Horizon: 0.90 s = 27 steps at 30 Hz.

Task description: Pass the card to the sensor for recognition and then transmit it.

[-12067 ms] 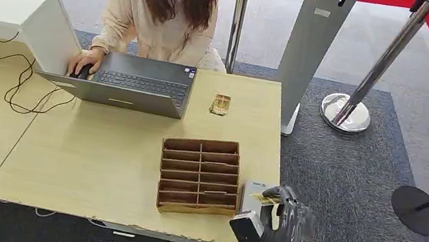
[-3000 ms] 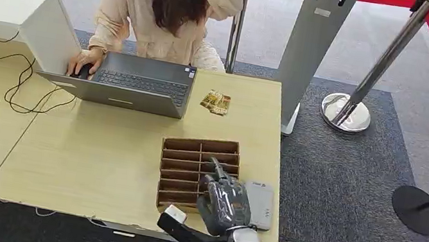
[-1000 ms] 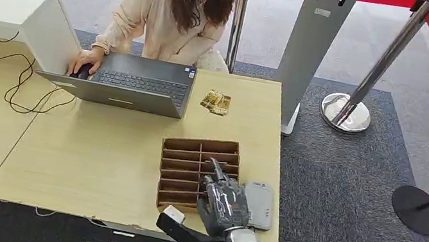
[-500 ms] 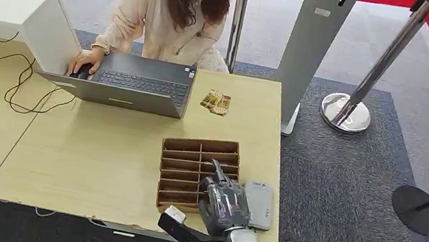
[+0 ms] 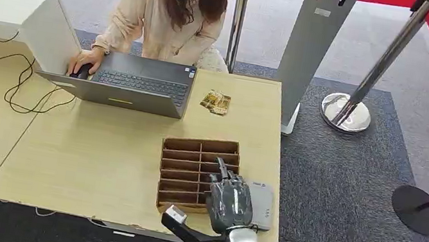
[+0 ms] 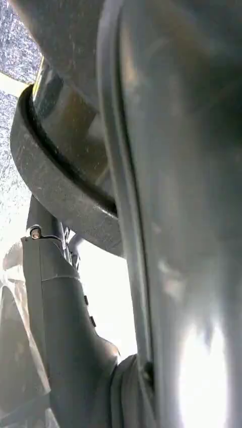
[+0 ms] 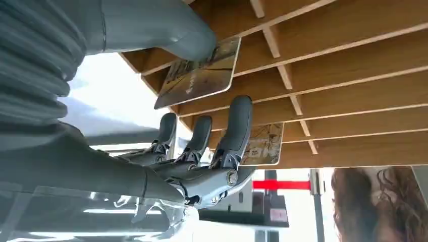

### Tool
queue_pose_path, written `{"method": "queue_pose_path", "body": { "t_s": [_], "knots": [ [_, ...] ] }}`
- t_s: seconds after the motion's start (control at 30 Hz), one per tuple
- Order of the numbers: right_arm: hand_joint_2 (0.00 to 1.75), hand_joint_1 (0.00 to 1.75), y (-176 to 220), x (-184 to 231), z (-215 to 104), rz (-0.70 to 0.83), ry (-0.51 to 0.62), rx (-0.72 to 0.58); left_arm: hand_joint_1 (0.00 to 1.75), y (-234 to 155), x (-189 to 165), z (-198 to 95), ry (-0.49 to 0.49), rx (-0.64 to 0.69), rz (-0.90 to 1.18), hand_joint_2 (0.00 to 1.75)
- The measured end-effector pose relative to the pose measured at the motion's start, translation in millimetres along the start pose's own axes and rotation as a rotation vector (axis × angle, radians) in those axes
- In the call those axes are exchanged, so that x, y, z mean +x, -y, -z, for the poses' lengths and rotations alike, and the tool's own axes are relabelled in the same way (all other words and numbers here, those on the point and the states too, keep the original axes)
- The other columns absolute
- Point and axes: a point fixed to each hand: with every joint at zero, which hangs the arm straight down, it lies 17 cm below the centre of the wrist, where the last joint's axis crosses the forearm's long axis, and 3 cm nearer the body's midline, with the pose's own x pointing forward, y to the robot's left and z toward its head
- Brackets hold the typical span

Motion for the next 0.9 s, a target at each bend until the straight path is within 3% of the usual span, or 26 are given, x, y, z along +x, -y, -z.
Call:
{"method": "queue_pose_path", "body": {
  "t_s": [0.23, 0.9],
  "knots": [
    [1.75, 0.79, 10.2, 0.5, 2.0, -0.159, 0.027, -0.065, 0.00, -0.5, -1.8, 0.4, -0.001, -0.002, 0.001, 0.00],
    [1.75, 0.82, 3.0, -4.5, 2.5, -0.160, 0.011, -0.020, 0.00, -2.6, -3.4, 1.0, -0.003, 0.005, 0.005, 0.00]
  ]
}}
